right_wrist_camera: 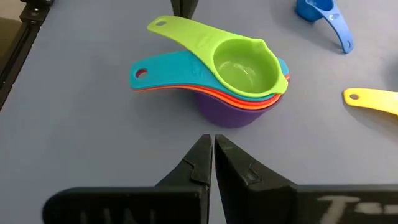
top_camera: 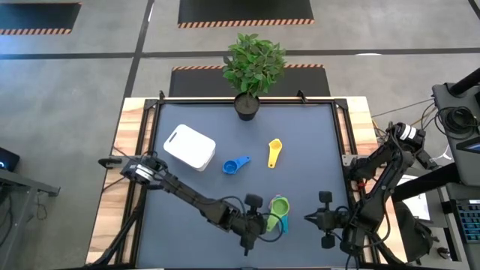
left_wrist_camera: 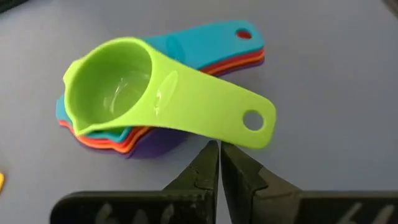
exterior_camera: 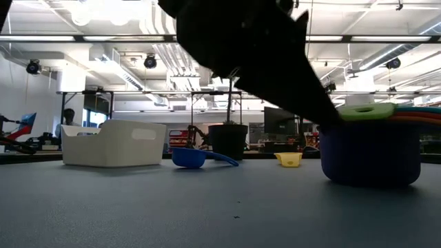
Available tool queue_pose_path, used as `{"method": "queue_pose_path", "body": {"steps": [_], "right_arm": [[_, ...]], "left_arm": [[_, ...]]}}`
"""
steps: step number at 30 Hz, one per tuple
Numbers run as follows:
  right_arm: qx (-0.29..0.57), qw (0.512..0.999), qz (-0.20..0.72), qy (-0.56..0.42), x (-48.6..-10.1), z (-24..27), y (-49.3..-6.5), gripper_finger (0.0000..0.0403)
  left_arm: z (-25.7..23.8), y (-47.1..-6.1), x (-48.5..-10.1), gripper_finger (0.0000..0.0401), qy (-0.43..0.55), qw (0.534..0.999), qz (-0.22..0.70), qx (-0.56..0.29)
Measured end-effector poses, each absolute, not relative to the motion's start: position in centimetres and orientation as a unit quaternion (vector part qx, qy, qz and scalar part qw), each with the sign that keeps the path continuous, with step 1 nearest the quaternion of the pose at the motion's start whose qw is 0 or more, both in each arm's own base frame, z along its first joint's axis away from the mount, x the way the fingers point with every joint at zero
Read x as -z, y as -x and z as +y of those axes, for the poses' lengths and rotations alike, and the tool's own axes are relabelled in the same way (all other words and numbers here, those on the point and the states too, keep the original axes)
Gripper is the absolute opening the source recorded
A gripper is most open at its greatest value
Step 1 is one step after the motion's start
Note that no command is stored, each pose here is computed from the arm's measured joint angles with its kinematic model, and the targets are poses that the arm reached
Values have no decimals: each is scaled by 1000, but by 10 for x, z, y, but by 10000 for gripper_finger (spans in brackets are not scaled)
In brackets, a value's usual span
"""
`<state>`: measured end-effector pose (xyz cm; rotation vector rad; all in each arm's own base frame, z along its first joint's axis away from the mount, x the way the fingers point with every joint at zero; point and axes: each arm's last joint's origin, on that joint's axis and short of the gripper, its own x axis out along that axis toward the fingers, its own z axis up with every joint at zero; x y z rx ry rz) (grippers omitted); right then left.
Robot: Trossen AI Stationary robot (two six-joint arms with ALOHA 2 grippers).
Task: Nest measuring cups in basket
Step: Stack the light green measuring cup on the light blue measuring cup
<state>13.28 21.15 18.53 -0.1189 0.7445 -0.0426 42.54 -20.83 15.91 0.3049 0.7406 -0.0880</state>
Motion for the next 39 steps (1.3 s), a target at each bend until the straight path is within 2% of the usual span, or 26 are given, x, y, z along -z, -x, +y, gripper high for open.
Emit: {"method": "queue_pose_path", "body": {"steps": [10, 18, 25, 39], "right_arm": [[23, 933, 352, 66, -186, 212, -134, 9], [21, 934, 351, 67, -186, 212, -134, 9], [19, 933, 351, 74, -186, 212, -134, 9], [15, 934, 348, 75, -186, 213, -134, 9]], "left_arm": [[-212, -432, -166, 0, -132, 937, 317, 64], [-211, -421, -161, 0, -136, 918, 371, 37], [-214, -431, -156, 0, -108, 934, 334, 63], [-212, -439, -158, 0, -128, 944, 296, 64]]}}
